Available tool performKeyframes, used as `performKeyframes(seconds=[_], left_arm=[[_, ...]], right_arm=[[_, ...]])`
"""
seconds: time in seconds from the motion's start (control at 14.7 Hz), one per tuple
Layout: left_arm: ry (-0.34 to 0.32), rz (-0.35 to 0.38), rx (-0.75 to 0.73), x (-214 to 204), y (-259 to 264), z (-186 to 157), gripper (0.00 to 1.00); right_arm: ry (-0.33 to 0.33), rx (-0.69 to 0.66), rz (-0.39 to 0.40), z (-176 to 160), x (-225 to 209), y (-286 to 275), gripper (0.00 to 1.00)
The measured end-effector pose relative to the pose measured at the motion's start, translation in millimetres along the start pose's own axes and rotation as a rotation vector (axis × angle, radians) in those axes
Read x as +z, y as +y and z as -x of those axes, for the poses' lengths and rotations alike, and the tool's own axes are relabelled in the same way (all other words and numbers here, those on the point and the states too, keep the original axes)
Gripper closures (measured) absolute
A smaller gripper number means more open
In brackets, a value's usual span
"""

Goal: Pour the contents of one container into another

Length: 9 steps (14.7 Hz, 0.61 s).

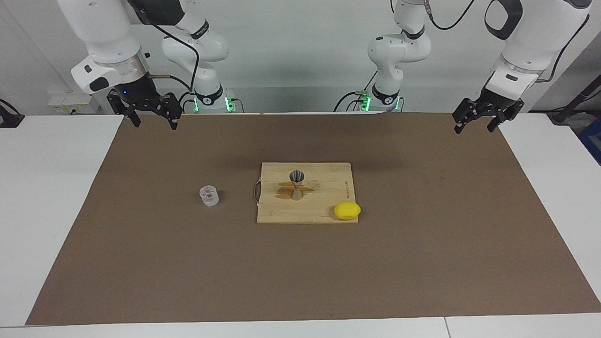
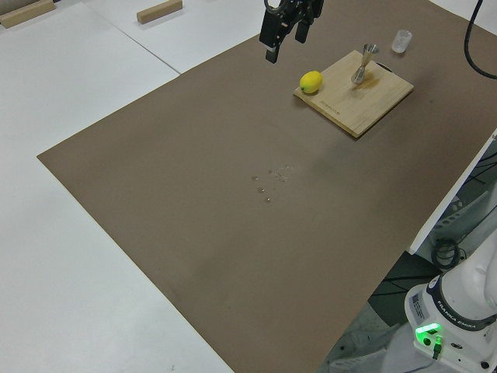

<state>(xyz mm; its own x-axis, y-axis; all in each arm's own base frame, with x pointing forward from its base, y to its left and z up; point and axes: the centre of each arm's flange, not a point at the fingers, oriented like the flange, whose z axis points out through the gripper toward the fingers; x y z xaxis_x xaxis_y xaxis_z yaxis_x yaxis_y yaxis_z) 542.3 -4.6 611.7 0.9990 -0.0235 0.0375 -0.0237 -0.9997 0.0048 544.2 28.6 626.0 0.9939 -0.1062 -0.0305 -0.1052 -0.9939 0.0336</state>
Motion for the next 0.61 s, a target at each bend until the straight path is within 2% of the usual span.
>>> performKeyframes(seconds=[0.61], left_arm=[[0.0,0.0,0.0,0.0,0.0,0.0,0.0]], right_arm=[[-0.03,-0.001,0.005,2.7,5.1,0.1,0.0]])
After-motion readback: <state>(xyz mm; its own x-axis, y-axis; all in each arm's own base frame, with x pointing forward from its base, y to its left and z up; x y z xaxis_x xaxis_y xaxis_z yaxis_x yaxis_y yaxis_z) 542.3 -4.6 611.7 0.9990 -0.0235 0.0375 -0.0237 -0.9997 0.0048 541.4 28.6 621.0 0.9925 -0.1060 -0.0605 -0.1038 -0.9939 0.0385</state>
